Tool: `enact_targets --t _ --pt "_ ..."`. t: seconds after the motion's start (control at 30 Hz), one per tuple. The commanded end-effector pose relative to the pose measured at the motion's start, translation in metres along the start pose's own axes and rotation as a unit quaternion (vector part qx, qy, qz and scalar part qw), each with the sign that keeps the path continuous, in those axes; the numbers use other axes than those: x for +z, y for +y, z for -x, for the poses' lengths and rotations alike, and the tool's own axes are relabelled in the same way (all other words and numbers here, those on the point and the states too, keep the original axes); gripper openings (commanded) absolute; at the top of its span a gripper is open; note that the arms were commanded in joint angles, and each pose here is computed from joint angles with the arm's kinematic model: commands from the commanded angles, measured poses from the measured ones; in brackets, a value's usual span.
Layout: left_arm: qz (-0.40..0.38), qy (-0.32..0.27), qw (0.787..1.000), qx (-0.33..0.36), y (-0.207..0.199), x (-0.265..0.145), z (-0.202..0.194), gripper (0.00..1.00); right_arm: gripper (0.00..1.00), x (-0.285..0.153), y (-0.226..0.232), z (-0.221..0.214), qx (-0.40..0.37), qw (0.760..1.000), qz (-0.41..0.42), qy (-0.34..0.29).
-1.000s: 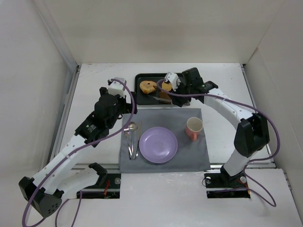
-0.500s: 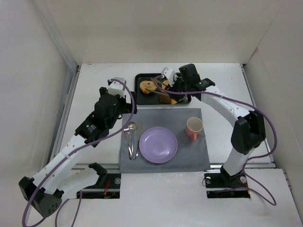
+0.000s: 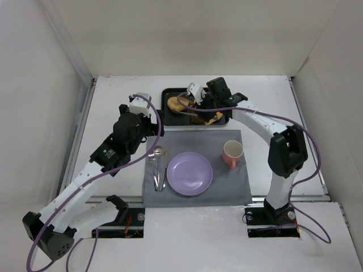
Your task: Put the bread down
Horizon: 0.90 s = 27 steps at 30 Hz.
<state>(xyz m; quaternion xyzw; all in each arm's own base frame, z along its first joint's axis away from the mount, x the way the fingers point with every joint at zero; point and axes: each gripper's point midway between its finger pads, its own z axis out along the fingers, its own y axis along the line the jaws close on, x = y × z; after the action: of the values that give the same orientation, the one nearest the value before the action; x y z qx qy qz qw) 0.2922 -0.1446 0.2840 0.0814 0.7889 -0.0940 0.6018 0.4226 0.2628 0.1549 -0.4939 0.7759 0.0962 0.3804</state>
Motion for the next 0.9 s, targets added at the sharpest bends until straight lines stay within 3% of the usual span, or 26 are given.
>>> enact_targets --t 0.0,0.4,0.67,0.87 --pt "0.003 -0.031 0.999 -0.017 0.001 -0.003 0.018 1.00 0.56 0.006 -0.017 0.025 -0.010 0.999 -0.026 -0.030" --pt "0.008 -0.032 0.999 -0.017 0.003 -0.003 0.018 1.00 0.56 0.031 -0.024 0.016 -0.014 0.999 -0.039 -0.005" --pt "0.007 -0.036 0.999 -0.019 0.004 -0.005 0.020 1.00 0.29 0.022 -0.029 0.022 -0.016 0.998 -0.052 -0.009" --pt "0.011 -0.041 0.999 -0.021 0.006 -0.007 0.023 1.00 0.25 0.000 -0.021 0.030 -0.003 0.999 -0.043 -0.028"
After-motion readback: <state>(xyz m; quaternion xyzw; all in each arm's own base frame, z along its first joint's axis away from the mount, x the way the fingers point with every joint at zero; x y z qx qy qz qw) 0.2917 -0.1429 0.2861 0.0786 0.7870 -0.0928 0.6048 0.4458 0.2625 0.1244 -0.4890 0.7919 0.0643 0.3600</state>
